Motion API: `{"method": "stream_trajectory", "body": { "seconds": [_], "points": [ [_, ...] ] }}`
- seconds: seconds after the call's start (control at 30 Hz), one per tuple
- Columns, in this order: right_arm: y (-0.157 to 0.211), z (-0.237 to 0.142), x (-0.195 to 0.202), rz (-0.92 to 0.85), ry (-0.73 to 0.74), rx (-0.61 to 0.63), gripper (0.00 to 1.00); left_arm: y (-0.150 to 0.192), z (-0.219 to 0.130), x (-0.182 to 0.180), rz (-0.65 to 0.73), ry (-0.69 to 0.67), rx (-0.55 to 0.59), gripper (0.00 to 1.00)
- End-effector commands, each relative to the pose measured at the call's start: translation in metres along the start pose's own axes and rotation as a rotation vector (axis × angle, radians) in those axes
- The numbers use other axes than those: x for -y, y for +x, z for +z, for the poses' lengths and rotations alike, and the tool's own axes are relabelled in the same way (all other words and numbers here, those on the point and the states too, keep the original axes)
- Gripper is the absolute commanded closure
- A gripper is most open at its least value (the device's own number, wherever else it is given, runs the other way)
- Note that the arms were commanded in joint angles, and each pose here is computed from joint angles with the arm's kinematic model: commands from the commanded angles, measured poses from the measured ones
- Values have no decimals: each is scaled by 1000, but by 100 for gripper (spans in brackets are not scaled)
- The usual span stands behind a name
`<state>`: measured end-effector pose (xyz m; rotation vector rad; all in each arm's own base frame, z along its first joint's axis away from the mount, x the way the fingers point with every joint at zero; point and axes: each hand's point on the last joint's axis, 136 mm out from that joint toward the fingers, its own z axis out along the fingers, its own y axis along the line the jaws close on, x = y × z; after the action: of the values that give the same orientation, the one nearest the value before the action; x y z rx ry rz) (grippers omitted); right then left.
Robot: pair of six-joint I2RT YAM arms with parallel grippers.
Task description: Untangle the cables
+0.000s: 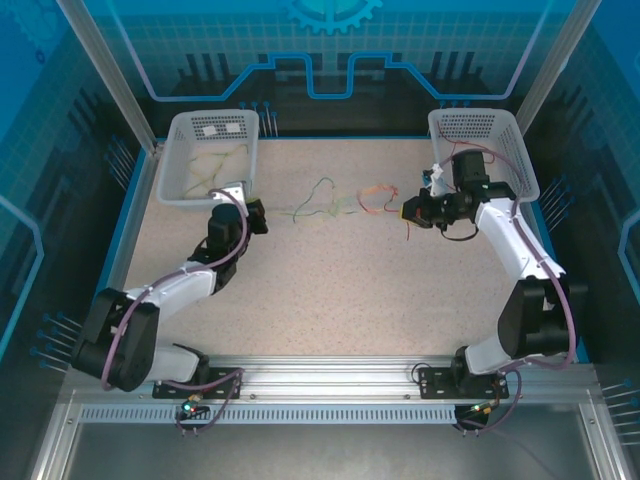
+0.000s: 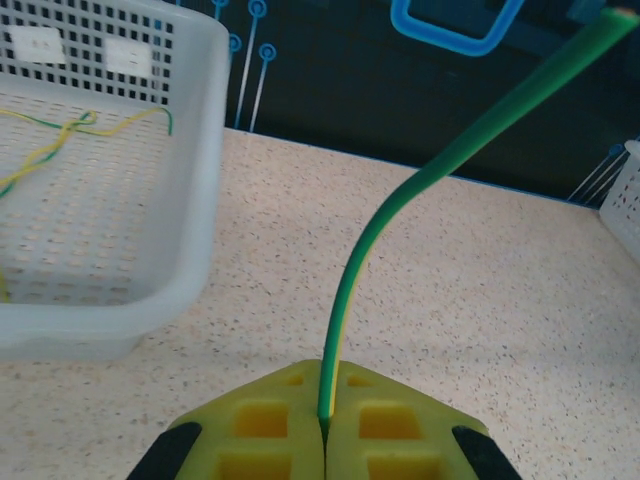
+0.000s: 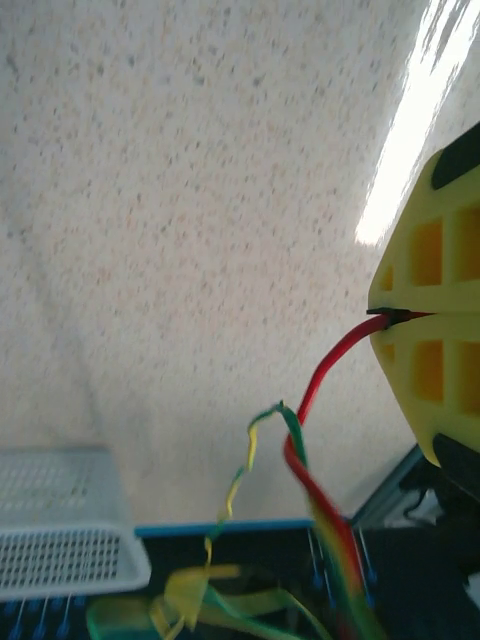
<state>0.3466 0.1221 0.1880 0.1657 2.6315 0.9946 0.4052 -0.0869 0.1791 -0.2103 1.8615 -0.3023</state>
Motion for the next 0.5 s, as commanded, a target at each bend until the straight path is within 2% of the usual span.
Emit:
{"method": "stream_trajectory", "body": {
  "seconds": [0.0,0.2,0.47],
  "points": [
    [-1,-10,57,-9,297,-4,100,-5,-13,-74,-17,-277,7,100],
    [-4,-12,71,-2,343,-1,100,-10,-23,-110,-52,-358,10,100],
    [-18,-19,76,-15,373,40,100,-15,-21,-109,-32,-337,25,100]
  ]
}}
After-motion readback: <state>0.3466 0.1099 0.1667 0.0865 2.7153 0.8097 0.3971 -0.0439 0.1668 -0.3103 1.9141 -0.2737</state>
